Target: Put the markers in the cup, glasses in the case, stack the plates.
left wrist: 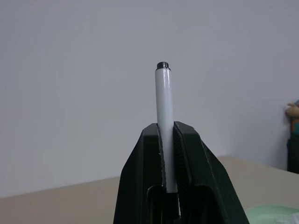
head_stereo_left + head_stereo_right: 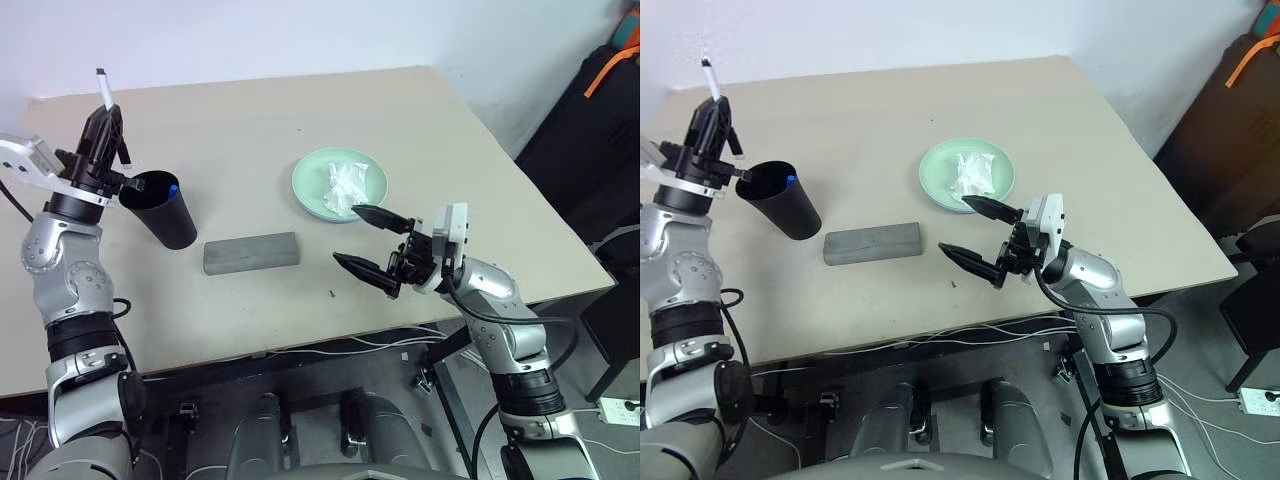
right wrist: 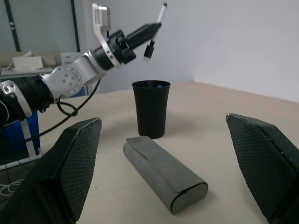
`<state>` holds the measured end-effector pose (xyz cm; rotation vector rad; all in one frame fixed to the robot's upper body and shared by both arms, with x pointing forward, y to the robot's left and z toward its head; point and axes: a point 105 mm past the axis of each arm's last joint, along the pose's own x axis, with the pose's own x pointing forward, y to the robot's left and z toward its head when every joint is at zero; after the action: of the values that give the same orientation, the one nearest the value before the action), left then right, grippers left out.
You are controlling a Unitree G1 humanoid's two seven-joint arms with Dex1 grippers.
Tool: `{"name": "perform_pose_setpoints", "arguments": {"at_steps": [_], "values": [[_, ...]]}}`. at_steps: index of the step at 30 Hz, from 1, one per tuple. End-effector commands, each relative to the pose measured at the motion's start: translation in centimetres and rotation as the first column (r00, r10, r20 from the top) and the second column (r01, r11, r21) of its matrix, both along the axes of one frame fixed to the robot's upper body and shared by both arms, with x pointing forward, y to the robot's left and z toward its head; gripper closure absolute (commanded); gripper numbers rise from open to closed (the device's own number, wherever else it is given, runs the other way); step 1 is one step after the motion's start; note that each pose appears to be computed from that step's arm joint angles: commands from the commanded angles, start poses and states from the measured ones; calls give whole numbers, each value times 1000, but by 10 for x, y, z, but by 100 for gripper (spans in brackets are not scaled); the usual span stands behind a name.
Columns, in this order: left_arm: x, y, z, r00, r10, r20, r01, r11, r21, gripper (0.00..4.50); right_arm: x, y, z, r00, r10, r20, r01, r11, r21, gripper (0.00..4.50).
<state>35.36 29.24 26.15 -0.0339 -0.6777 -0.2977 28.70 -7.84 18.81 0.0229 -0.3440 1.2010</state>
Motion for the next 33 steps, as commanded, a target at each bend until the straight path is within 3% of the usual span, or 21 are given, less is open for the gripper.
{"name": "perform_pose_setpoints", "arguments": {"at_steps": [1,9,33], "values": [[-3,0,12,998,17,52,-18,1000,23,449,-6,-1,9,999,-3,47,3,1000,4,0],[-5,13,-6,997,75,20,-75,997,-2,449,-3,-2,9,999,-7,49,8,1000,-5,0],[1,8,-13,997,80,3,-80,997,-4,449,-3,-3,17,998,-10,59,9,1000,22,0]]}}
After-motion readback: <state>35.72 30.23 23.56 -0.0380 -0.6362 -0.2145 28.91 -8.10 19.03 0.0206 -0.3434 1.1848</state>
